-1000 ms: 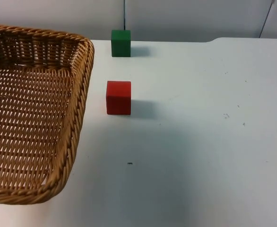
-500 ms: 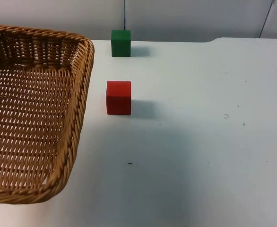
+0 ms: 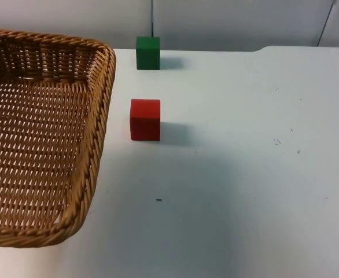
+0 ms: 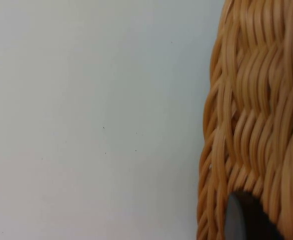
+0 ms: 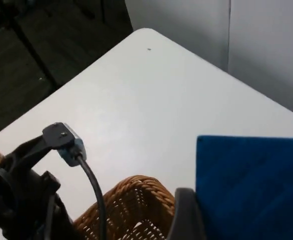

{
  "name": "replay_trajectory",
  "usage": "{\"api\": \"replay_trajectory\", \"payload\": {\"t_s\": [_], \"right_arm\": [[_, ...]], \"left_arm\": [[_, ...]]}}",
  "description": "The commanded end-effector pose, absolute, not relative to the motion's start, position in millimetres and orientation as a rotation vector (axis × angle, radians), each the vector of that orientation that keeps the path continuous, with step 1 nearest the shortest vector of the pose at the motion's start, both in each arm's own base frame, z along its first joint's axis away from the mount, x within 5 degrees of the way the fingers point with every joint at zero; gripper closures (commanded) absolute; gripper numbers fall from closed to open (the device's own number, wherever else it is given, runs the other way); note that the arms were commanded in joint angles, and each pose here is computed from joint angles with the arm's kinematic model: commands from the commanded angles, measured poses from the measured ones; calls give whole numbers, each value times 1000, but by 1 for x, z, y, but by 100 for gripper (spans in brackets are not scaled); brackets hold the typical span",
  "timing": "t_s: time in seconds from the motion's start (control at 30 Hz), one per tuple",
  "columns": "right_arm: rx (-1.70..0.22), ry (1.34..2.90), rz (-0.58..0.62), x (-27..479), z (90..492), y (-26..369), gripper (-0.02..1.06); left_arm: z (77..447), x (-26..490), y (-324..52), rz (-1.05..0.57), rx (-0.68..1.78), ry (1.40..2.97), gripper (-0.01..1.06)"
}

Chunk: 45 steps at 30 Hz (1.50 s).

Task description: Pick up the basket with the left hand and place the blue cube into the basket with the right hand.

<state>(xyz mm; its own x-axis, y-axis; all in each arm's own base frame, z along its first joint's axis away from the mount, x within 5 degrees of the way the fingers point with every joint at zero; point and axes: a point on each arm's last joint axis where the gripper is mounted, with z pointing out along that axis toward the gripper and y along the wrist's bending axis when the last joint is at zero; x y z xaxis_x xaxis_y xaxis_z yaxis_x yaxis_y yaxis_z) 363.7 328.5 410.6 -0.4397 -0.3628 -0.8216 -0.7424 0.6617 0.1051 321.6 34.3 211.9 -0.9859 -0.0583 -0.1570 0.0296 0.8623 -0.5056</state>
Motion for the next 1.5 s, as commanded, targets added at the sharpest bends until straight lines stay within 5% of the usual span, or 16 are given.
{"api": "replay_trajectory", "payload": {"t_s": [0.0, 0.13, 0.4, 0.77, 0.93, 1.47], "right_arm": [[-839, 1993, 502, 368, 425, 314, 105], [-848, 1874, 302, 371, 433, 315, 105], [-971, 1920, 183, 344, 427, 334, 105], [-1190, 2017, 273, 300, 425, 329, 105], [-1236, 2067, 255, 304, 388, 335, 105], [-1169, 2163, 455, 312, 268, 360, 105]], "left_arm": [[217, 323, 32, -833, -59, 2835, 105], [217, 323, 27, -840, -34, 2842, 105], [217, 323, 19, -829, 28, 2859, 105], [216, 323, 19, -821, 33, 2863, 105], [216, 323, 19, -821, 33, 2863, 105], [216, 324, 20, -809, 31, 2855, 105]]}}
